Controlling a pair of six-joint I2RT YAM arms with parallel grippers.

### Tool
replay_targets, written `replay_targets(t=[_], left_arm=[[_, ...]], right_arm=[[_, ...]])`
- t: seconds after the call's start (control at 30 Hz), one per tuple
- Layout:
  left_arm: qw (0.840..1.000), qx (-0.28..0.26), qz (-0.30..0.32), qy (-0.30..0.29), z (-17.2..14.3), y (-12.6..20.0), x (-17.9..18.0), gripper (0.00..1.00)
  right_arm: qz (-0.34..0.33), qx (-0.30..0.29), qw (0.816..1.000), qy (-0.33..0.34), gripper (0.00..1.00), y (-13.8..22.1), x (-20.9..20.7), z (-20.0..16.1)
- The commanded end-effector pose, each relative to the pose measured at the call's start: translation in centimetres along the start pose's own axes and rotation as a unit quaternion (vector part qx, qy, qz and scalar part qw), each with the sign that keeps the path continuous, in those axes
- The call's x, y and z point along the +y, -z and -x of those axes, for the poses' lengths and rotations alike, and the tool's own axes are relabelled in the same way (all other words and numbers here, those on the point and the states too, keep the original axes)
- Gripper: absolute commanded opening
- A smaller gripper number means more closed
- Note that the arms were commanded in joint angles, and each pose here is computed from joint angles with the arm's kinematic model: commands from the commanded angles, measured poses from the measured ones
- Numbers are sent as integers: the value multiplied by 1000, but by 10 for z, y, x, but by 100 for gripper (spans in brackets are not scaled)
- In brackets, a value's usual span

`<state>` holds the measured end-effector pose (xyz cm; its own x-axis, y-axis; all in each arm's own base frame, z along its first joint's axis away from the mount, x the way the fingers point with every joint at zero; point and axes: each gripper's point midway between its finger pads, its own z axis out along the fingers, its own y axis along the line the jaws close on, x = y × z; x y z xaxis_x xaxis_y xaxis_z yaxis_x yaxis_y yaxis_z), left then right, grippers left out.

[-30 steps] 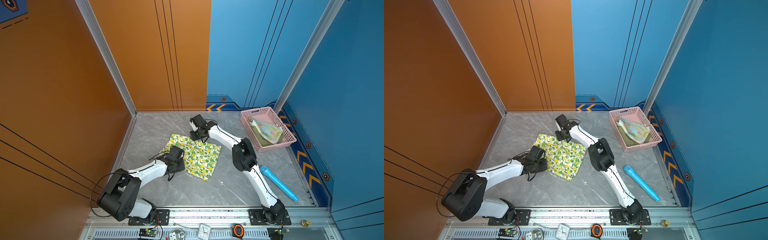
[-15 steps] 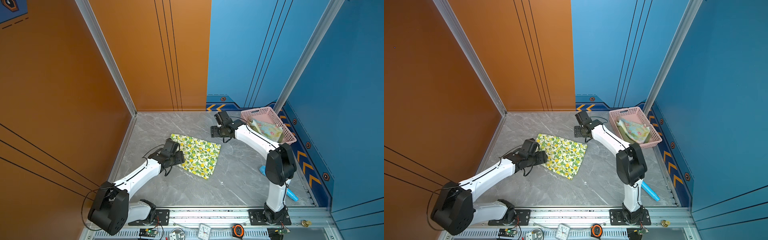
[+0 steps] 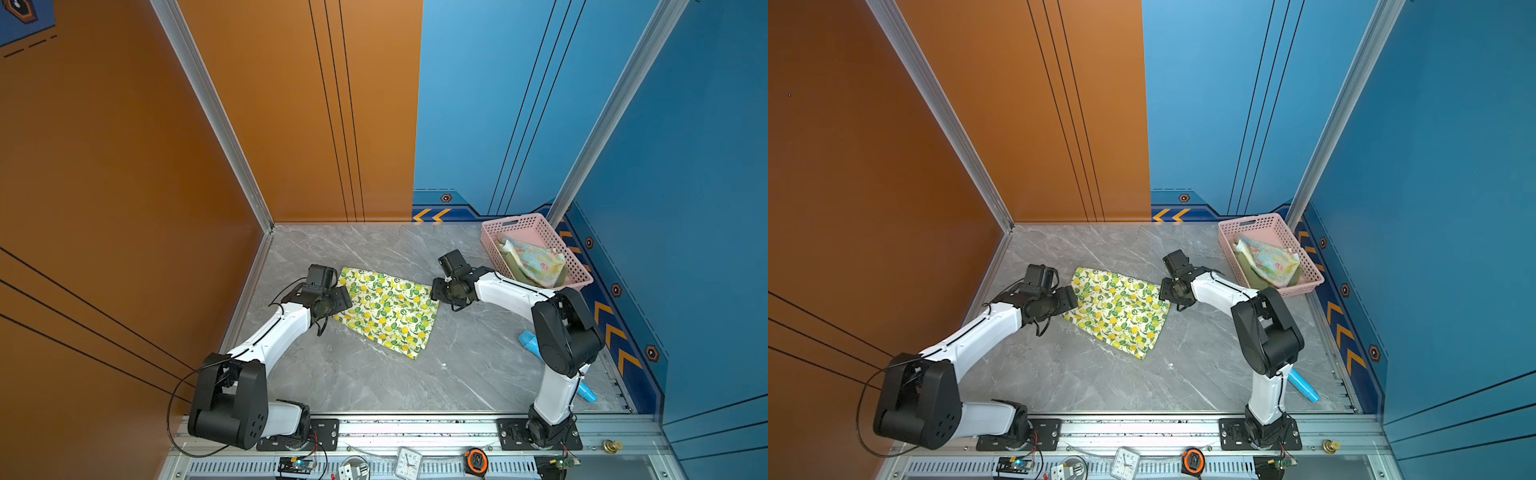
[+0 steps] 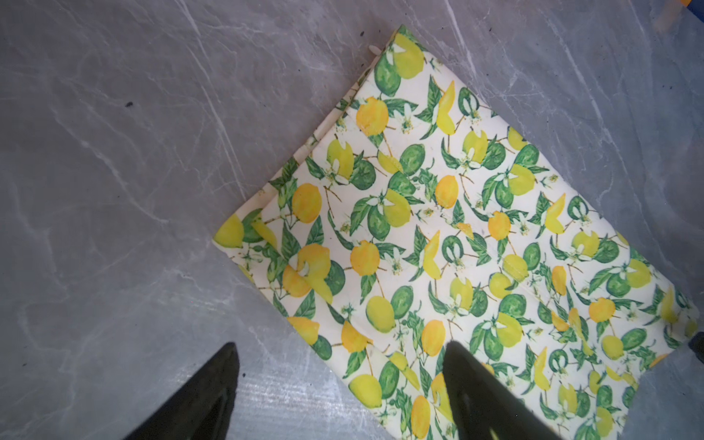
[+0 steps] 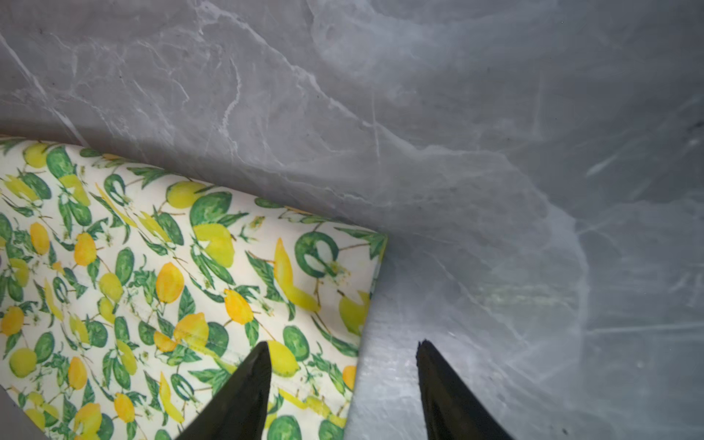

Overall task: Fold and stack skirts
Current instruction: Rotate the skirt at the center of the table.

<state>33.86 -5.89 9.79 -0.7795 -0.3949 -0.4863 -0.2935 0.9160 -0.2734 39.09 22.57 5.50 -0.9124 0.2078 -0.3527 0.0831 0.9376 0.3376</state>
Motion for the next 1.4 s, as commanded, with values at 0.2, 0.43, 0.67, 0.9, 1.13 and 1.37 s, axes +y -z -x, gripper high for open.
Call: replay_targets(t=[0.2,0.43,0.67,0.9,1.13,1.37], left_arm=[[1000,1,-3,-6,12,9,-1,84],[1000,21,7,-14,4,6,4,81],[998,48,10,-31,-16,-8,-4,81],[996,71,-4,-54,-30,-35,-28,75],[994,77,-14,-71,-37,-57,-45,60],[992,87,-7,-86,-50,-61,-45,32]], right_arm=[[86,-13,995,-44,14,-30,27,31],[129,-86,986,-66,3,-37,14,137],[120,-123,984,-51,82,-23,8,178],[32,-106,993,-30,81,11,-23,118],[3,-70,997,-20,77,28,-37,56],[-39,-23,999,24,66,27,-34,8]])
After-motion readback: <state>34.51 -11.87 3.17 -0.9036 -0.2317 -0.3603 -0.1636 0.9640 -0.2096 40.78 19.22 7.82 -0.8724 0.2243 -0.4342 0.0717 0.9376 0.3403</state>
